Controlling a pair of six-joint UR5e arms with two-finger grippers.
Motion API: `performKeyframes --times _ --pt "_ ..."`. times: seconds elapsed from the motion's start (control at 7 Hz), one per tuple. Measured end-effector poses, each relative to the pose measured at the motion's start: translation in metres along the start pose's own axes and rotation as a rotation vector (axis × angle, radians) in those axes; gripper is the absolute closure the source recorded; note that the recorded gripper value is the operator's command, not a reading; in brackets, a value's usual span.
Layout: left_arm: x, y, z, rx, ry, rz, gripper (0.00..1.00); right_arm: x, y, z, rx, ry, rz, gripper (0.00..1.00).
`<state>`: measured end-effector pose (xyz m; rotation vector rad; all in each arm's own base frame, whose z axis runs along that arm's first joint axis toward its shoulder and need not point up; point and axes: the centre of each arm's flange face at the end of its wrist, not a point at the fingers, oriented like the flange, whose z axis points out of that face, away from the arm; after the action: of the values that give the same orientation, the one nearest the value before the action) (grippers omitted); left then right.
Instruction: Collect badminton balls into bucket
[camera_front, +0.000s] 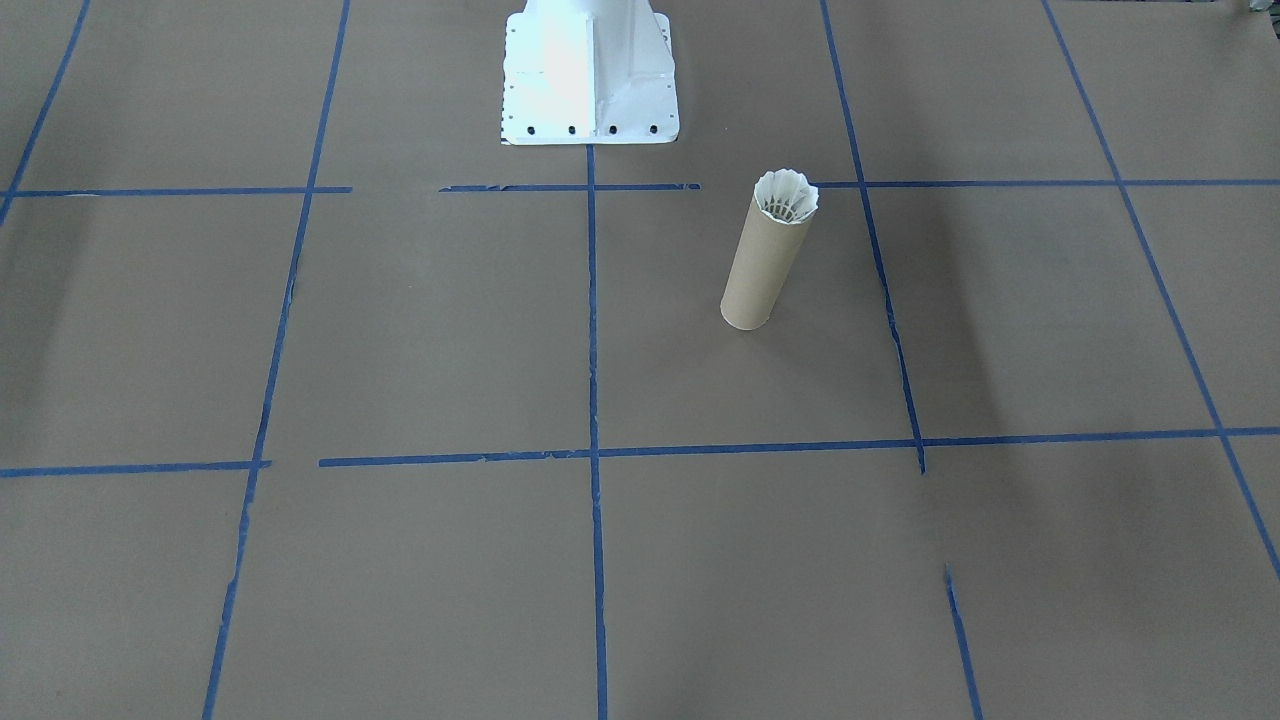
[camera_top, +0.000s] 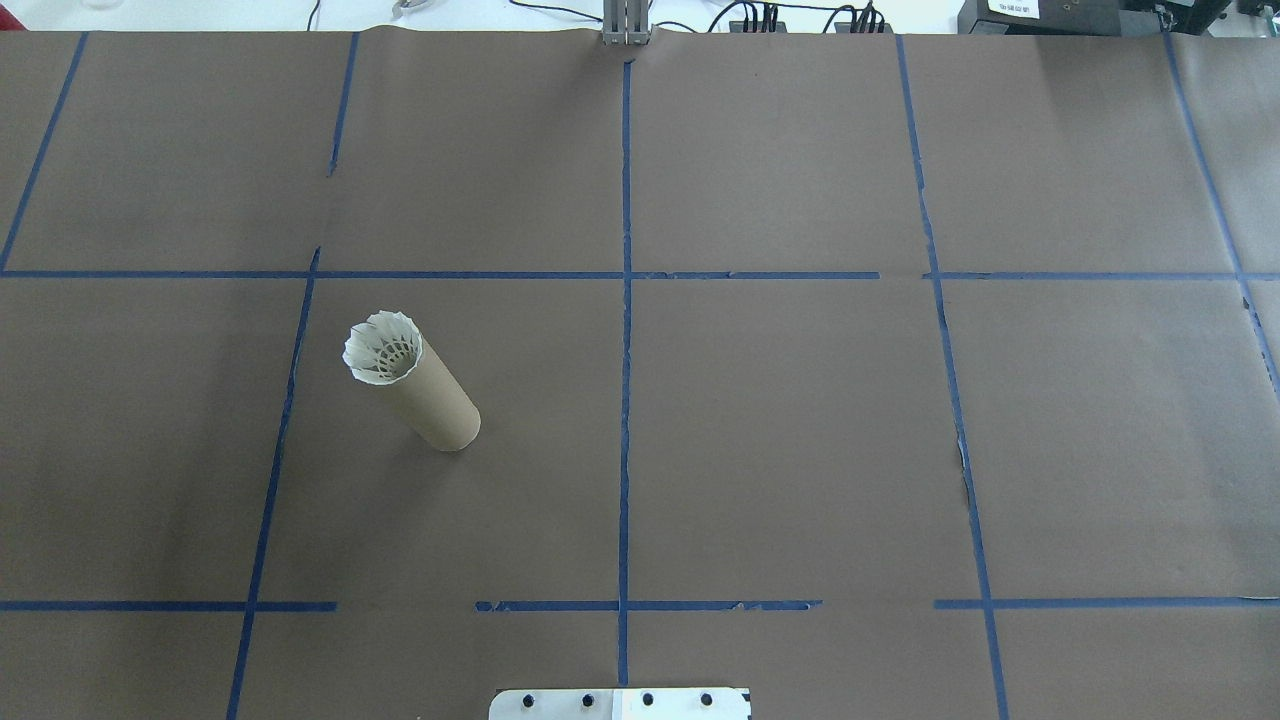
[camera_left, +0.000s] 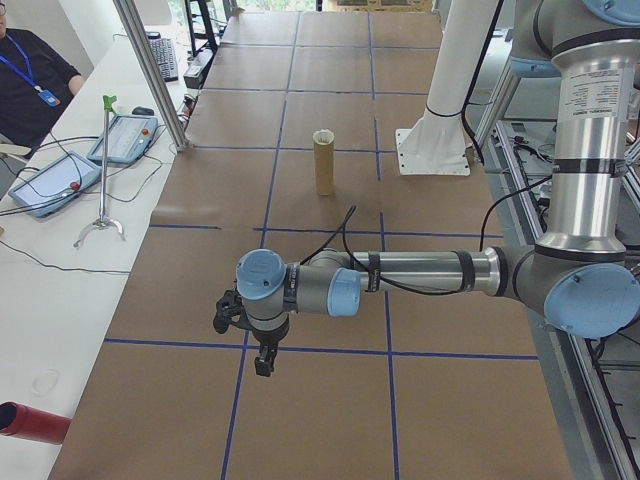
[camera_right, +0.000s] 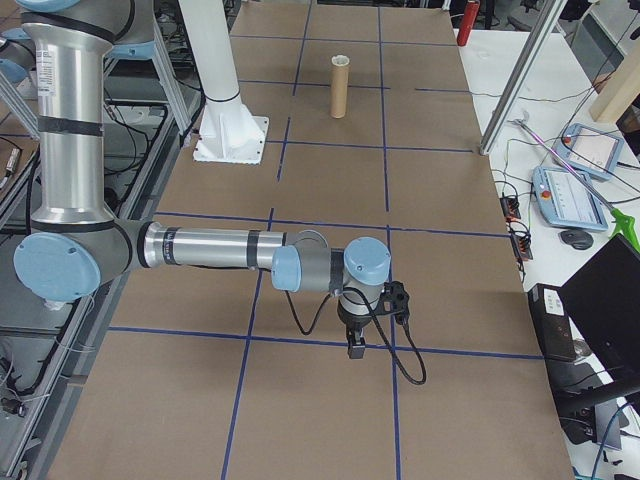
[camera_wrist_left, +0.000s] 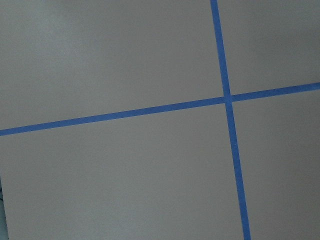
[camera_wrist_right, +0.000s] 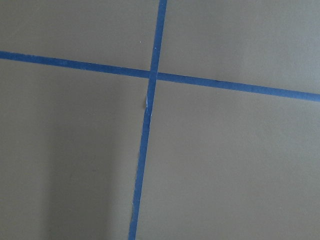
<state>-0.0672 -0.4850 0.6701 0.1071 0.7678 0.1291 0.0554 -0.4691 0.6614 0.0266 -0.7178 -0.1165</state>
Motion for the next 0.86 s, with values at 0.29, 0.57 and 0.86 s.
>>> performKeyframes --times 0.29,0.57,0.86 --pt "0.0036 0.0031 0.0029 0.016 0.062 0.006 0.0 0.0 0.0 0.0 0.0 0.0 0.0 0.0" --pt "0.0046 0.0037 0.0028 0.019 0.07 0.008 0.0 0.0 0.0 0.0 0.0 0.0 0.0 0.0" --pt "0.0054 0.0029 0.0019 0.021 0.07 0.01 0.0 0.0 0.0 0.0 0.0 0.0 0.0 0.0"
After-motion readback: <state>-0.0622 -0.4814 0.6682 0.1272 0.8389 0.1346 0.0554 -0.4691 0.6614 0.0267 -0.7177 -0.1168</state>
